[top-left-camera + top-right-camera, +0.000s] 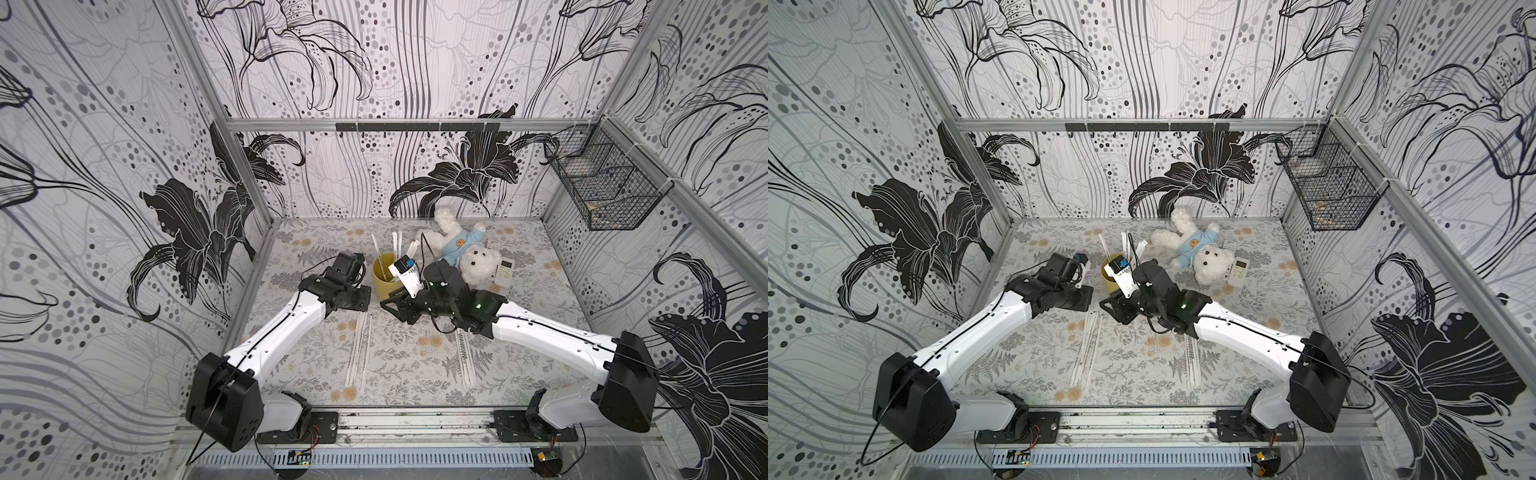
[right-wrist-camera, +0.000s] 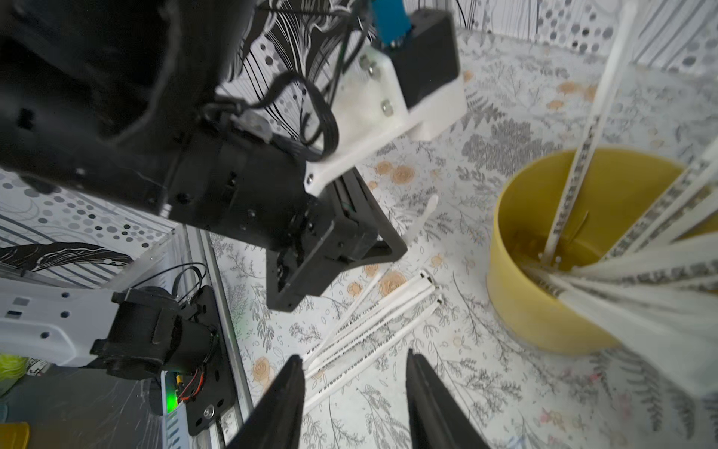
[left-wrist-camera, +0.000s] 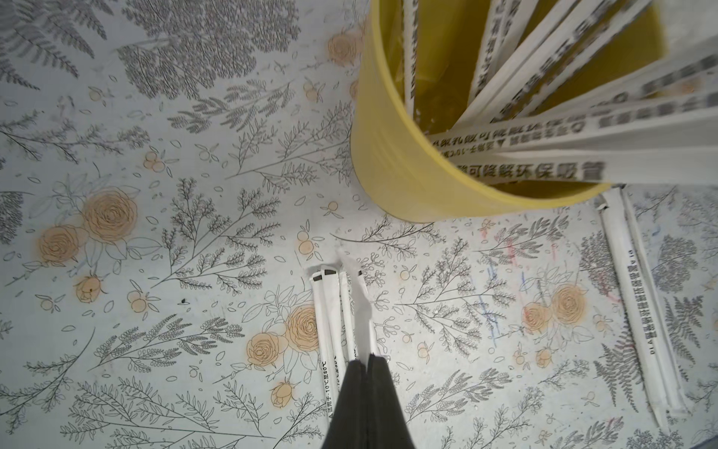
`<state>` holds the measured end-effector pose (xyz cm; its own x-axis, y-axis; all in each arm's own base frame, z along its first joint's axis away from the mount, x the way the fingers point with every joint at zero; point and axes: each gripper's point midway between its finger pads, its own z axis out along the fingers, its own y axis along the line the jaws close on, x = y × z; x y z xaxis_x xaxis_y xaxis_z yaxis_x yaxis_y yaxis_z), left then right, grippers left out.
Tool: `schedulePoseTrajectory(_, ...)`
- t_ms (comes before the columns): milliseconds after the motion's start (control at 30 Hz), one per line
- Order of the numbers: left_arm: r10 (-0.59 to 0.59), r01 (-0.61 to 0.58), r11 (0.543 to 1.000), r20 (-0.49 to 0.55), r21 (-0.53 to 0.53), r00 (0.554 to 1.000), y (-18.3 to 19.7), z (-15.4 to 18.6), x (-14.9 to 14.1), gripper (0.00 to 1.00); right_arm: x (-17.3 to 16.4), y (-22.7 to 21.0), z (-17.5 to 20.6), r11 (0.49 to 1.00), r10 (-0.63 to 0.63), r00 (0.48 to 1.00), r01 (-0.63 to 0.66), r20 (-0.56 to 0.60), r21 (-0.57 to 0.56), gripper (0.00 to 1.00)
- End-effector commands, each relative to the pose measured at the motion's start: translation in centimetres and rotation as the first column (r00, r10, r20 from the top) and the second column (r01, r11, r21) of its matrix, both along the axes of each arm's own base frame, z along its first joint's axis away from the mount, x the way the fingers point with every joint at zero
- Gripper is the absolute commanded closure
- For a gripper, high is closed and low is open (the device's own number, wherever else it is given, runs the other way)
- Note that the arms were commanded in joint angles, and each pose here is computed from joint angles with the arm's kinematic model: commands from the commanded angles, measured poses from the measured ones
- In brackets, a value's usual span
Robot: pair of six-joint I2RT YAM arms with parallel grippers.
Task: Take the straws out of the storage container
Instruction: Place the straw at the center of the board.
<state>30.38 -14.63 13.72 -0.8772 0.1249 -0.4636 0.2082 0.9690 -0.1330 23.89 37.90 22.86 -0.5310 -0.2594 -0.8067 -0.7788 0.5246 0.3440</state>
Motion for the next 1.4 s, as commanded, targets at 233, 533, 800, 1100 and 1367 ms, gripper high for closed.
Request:
schedulePoseTrajectory(233,-0.032,0.032,0.999,-0.147,-0.003,0.989,-0.7,-5.1,-1.7,1.00,-0.3,-1.1,-0.5,0.999,-0.040,0.999,0.040,0.004,0.011,0.53)
schedulePoseTrajectory(533,-0.023,0.021,1.000,-0.182,-0.011,0.983,-0.8,-6.6,-2.2,1.00,-0.4,-1.5,-0.9,0.999,-0.047,0.999,0.047,0.004,0.006,0.52)
schedulePoseTrajectory(800,-0.002,0.001,1.000,-0.171,-0.005,0.985,-0.6,-7.0,-2.0,0.80,-0.7,-1.8,-0.9,0.999,-0.052,0.999,0.052,0.003,0.013,0.52)
schedulePoseTrajectory(1100,0.010,-0.014,1.000,-0.133,-0.026,0.991,-0.6,-6.4,-1.9,0.78,-0.7,-2.3,-0.5,0.997,-0.070,0.998,0.070,0.009,0.016,0.52)
schedulePoseTrajectory(1367,0.022,-0.021,0.995,0.008,-0.099,1.000,-0.7,-2.4,-1.2,0.78,-0.1,-2.6,0.6,0.995,-0.094,0.995,0.094,0.045,0.016,0.52)
